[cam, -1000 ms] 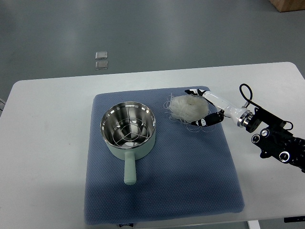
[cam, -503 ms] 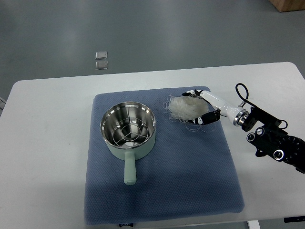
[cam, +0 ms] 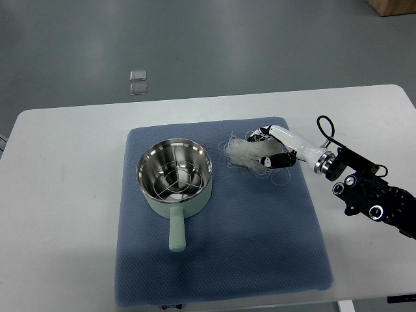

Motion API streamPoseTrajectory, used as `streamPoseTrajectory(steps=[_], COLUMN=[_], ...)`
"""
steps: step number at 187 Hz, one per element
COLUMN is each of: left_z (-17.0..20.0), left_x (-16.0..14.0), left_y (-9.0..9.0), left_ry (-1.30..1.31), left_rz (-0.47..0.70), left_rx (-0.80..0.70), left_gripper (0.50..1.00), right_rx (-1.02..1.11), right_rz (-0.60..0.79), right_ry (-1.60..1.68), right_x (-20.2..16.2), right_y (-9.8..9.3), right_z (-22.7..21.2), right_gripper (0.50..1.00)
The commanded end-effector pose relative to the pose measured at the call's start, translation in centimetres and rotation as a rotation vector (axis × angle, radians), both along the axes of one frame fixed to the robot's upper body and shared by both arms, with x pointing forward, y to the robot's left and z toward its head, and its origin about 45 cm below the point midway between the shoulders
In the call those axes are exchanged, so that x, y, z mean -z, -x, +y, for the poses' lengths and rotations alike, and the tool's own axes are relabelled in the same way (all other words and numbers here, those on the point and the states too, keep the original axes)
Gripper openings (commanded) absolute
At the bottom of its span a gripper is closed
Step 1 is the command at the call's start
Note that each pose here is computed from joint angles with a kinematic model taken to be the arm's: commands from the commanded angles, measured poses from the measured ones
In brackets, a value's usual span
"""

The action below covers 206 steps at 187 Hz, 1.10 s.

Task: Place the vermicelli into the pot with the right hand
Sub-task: 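Close the right hand fingers around the vermicelli bundle, then lift the vermicelli with the right hand and carry it over the pot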

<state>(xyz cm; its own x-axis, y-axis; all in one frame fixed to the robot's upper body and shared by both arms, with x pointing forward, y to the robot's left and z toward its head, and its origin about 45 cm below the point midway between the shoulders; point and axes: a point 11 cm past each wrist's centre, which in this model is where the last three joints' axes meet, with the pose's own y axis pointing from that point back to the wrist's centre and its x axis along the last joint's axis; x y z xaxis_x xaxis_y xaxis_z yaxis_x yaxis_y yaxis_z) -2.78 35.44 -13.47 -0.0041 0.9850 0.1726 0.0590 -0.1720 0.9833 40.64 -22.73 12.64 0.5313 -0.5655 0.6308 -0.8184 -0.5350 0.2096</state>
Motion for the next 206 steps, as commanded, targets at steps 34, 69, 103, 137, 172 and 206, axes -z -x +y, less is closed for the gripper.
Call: streamPoseTrajectory(steps=[34,69,103,137,172,206], left_z=[0.0,0.0,0.0,0.0,0.0,0.0], left_x=[0.0,0.0,0.0,0.0,0.0,0.0], left_y=[0.0,0.0,0.0,0.0,0.0,0.0], left_ry=[0.000,0.000,0.000,0.000,0.000,0.000], left_rz=[0.000,0.000,-0.001,0.000,0.000,0.001], left_rx=[0.000,0.000,0.000,0.000,0.000,0.001], left_gripper=[1.000,1.000,1.000,1.000,1.000,1.000], right_rx=[0.072,0.102,0.107,0.102,0.049,-0.052], right_rz=[-0.019,-0.032,-0.043,-0.070,-0.124,-0.154], right_ry=[-0.126,-0.179,-0.203,-0.257,-0.279,-0.336], right_x=[-2.2,-3.4,-4.2,-6.6,-9.8,-12.6], right_y=[-1.6,-2.5,-3.0,-4.3,-5.4,-5.4], right_z=[0.1,0.1,0.4,1.1,2.7,6.7], right_gripper=[0.500,0.500,0.500,0.500,0.500,0.500])
